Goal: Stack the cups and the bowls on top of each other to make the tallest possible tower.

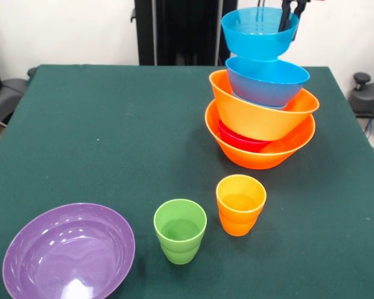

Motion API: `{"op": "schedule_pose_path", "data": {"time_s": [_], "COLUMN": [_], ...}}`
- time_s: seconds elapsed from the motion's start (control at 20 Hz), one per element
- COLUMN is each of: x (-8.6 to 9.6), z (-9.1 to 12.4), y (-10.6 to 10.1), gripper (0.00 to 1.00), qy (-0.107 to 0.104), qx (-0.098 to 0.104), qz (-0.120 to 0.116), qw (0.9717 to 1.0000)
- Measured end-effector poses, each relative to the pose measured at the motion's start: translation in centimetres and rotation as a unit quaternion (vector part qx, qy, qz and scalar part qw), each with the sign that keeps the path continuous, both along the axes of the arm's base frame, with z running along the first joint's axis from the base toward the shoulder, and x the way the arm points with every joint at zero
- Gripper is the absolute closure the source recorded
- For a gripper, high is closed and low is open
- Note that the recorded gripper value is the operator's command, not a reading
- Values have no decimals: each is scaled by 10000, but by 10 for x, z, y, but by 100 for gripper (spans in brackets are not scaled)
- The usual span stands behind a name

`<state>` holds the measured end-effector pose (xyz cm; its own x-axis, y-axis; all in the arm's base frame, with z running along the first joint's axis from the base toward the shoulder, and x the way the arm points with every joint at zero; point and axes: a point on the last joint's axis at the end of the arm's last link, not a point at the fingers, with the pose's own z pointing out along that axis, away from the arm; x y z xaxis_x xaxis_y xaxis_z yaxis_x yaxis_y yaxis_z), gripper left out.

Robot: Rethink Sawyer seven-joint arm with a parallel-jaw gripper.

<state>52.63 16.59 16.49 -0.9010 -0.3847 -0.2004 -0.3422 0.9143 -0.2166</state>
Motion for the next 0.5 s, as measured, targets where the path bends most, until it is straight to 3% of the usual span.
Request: {"op": "schedule_pose_path", "data": {"time_s": [0.5], "x": [0], "z": [-1], "y": [0], "gripper": [100], "qy": [-33], "qx": [-3], "qz": [-13], "qw": [10000]}}
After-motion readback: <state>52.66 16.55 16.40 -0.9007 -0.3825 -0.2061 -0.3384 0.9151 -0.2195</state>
